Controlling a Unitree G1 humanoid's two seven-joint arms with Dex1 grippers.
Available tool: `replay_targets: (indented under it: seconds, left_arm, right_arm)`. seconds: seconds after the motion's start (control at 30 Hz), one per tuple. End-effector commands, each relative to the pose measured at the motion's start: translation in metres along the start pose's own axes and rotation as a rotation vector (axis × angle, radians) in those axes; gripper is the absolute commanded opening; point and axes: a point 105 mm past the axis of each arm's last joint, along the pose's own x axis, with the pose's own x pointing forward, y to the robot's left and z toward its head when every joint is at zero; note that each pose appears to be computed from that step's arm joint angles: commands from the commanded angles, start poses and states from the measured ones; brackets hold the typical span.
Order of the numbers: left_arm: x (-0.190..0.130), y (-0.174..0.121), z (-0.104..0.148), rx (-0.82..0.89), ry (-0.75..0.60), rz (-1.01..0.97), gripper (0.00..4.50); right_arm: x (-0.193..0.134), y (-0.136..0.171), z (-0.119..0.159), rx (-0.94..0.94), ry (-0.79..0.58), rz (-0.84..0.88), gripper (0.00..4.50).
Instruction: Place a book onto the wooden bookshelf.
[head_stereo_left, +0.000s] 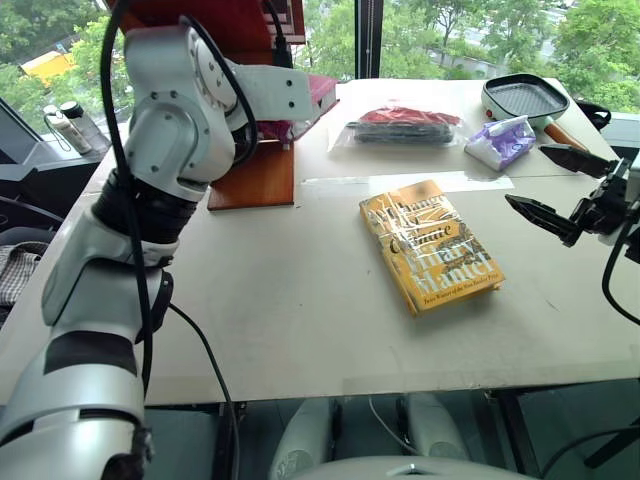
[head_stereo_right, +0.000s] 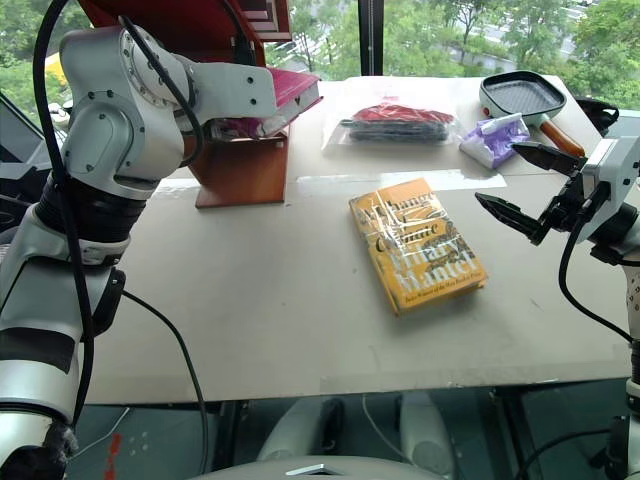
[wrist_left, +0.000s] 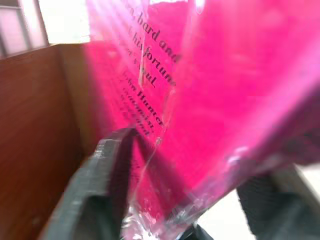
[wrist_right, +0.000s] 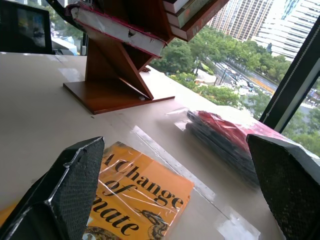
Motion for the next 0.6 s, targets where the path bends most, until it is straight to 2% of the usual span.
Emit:
replay_targets:
  seconds: [0.03, 0.17, 0.47, 0.6]
  left_arm:
    - [-0.018, 0.021, -0.008, -0.046, -0.015, 0.086, 4.44]
    - [-0.026, 0.028, -0.015, -0.065, -0.014, 0.113, 4.44]
    - [-0.047, 0.042, -0.007, -0.076, -0.071, 0.156, 4.44]
    - [-0.045, 0.042, -0.017, -0.065, -0.046, 0.151, 4.44]
  right_arm:
    - [-0.006, -0.001, 0.015, -0.049, -0.028, 0.001, 4.5]
    - [-0.008, -0.001, 0.014, -0.044, -0.024, 0.003, 4.5]
    - [-0.007, -0.002, 0.011, -0.043, -0.017, 0.014, 4.5]
    - [-0.007, -0.003, 0.01, -0.044, -0.021, 0.016, 4.5]
